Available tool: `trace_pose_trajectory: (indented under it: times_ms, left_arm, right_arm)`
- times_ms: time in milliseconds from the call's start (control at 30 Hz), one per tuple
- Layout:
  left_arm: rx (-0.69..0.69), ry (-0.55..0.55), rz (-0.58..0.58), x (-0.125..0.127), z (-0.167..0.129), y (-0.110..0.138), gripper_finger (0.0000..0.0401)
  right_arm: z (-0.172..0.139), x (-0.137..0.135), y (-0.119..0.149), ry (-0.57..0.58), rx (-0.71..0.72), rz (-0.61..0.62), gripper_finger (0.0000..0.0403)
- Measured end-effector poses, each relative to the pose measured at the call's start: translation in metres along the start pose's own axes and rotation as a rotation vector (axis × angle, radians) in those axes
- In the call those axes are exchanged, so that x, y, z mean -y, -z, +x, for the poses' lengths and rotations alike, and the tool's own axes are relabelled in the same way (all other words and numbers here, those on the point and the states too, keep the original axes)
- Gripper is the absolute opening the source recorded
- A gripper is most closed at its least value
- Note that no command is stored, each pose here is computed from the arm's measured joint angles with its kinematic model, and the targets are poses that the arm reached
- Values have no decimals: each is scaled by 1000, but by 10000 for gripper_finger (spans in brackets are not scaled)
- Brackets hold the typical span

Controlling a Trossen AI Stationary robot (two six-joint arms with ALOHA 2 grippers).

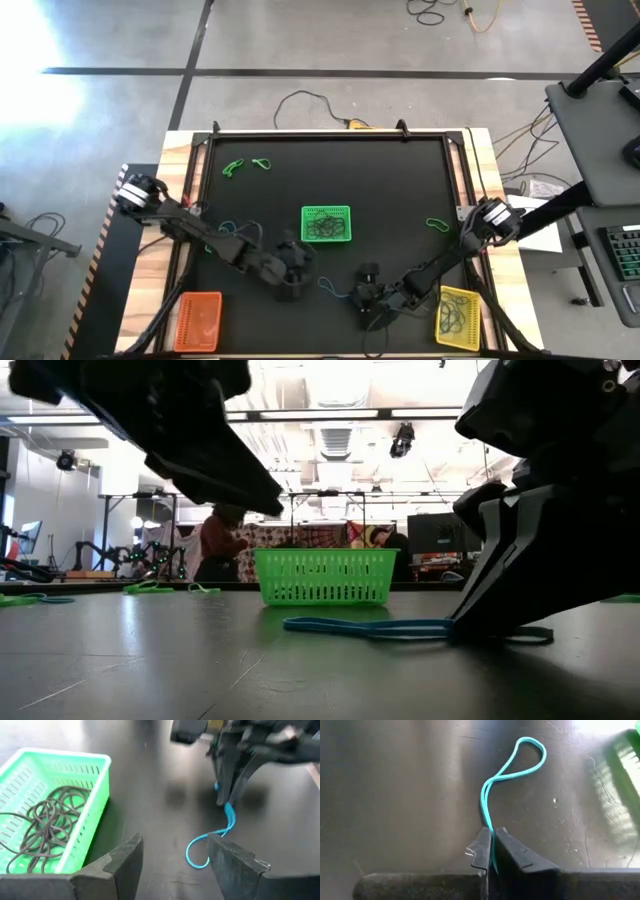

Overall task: Sort rubber bands into baskets
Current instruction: Put the blue rubber band into the yellow basket

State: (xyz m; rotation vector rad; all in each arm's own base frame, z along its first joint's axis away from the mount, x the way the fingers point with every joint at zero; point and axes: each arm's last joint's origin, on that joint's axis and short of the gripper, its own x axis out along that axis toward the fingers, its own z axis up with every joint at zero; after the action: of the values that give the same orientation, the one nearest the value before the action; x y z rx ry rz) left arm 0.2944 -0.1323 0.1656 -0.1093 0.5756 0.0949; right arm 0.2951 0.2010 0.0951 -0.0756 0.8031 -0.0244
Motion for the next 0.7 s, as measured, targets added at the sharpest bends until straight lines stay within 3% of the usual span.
trace_pose_trajectory:
  times_ms: [167, 267, 367, 467, 567, 700]
  left_arm:
    - [81, 31, -41, -11, -14, 10, 203]
    - [111, 4, -36, -16, -17, 15, 203]
    - [185, -6, -47, -18, -18, 12, 203]
    - [214, 3, -32, -17, -18, 10, 203]
    - [219, 2, -5, -16, -18, 9, 203]
    - [232, 14, 5, -13, -16, 4, 203]
  right_arm:
    - [-22, -4, -21, -31, 25, 13, 10]
    - [-53, -9, -44, -73, 59, 12, 9]
    - [-91, -14, -62, -189, 21, 25, 9]
    - [-139, -18, -82, -344, -51, 148, 9]
    - [-184, -19, -85, -476, -228, 297, 9]
    - [-227, -18, -74, -436, -420, 446, 9]
